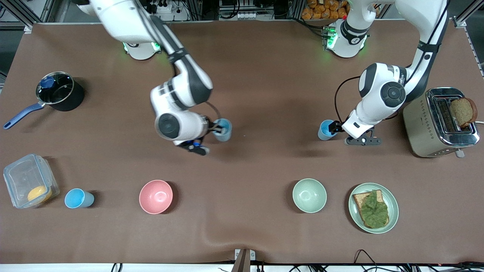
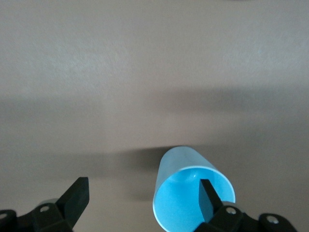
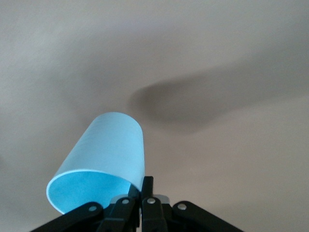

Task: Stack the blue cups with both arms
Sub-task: 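Carry the blue cup to mid-table with the right gripper while the left gripper lifts, then set the blue cup down and open the right gripper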

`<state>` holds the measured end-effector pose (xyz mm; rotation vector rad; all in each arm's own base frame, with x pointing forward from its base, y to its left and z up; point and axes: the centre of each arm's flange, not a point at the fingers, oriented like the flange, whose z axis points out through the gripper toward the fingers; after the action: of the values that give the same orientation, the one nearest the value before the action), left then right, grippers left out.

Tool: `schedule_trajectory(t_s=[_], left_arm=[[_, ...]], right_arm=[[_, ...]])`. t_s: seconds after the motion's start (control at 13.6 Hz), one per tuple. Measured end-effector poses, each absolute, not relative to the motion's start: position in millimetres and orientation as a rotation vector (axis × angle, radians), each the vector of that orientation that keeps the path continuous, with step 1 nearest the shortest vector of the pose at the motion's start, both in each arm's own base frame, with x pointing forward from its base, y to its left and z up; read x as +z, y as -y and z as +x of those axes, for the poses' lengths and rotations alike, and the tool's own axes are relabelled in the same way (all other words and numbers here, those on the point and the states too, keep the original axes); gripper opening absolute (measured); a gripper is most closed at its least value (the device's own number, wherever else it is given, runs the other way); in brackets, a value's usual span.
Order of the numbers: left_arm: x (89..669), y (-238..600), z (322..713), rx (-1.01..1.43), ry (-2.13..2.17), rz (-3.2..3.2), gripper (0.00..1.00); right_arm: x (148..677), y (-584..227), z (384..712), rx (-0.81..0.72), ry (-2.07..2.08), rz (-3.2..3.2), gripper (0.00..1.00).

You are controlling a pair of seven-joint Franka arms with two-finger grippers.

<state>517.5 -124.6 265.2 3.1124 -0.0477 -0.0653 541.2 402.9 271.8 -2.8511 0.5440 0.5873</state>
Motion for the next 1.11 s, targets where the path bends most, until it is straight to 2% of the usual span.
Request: schedule_trajectory(t_s=[0.29,0.52,0.59,0.81,1.11], left_arm=[[252.1,128.7,504.0,-0.118,0.067,3.115,1.00],[249.2,128.1,501.5,-0.129,0.067,3.117,0.98],[248.5,128.0,501.0,-0.132,0.067,3.117,0.98],[244.8,127.7,499.5,-0.145,0.067,3.117,0.65],[237.7,127.5,498.0,-0.165,0.066,3.117,0.26]], right_arm=[[253.6,-483.1,509.0,0.522,-0.547,-2.796,0.03],[252.4,-497.0,502.9,0.518,-0.547,-2.789,0.03],[251.4,-495.5,504.3,0.519,-0.557,-2.787,0.08],[256.3,-495.5,509.7,0.503,-0.561,-2.779,0.37],[308.9,-495.4,535.7,0.457,-0.539,-2.739,0.78]])
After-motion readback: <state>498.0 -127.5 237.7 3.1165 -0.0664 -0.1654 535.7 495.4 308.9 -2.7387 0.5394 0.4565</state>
